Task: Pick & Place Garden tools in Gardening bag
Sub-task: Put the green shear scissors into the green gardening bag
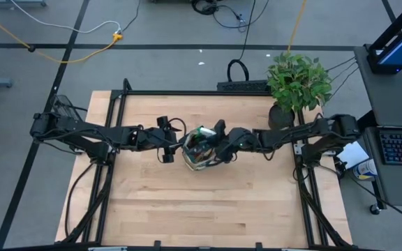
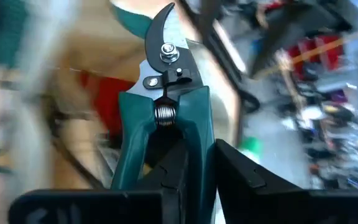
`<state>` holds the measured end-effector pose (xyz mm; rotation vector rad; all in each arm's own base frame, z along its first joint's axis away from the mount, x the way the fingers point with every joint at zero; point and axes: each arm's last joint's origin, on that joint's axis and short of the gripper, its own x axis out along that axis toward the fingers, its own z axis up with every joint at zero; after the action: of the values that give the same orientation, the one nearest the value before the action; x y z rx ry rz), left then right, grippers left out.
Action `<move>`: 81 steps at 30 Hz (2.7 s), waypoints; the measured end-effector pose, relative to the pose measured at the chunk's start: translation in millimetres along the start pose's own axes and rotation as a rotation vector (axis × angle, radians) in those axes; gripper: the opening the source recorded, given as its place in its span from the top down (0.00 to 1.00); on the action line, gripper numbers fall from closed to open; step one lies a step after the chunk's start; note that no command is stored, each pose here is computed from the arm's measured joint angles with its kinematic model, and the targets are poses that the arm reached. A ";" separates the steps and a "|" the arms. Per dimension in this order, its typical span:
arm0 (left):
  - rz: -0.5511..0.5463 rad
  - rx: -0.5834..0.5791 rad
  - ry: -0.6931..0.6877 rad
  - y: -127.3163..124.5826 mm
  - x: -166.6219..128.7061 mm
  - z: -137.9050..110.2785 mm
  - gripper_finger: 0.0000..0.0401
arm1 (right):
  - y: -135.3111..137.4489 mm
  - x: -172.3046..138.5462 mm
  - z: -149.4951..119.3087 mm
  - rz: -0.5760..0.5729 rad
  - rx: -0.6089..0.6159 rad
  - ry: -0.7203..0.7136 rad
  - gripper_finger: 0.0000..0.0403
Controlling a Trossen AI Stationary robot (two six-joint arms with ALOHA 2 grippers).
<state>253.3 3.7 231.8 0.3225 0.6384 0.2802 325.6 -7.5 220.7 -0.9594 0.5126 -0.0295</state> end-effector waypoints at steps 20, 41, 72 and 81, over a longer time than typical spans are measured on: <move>-0.001 0.021 0.003 0.0 0.0 -0.2 0.33 | 0.2 -15.1 -5.7 0.062 0.119 0.102 0.88; -0.007 0.017 -0.002 -0.2 0.0 0.2 0.33 | -3.4 -12.4 -0.3 0.138 0.152 -0.085 0.61; 0.017 0.077 -0.233 -2.9 -5.7 23.8 0.33 | 8.3 2.3 -14.9 0.189 0.330 -0.001 0.60; -0.160 -0.031 -0.385 -9.1 -3.4 34.8 0.33 | 8.3 -0.6 -8.9 0.133 0.212 -0.079 0.60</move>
<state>273.7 -13.0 256.6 0.2843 0.2772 0.0703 319.6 -9.4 210.2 -0.7152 0.4891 0.0724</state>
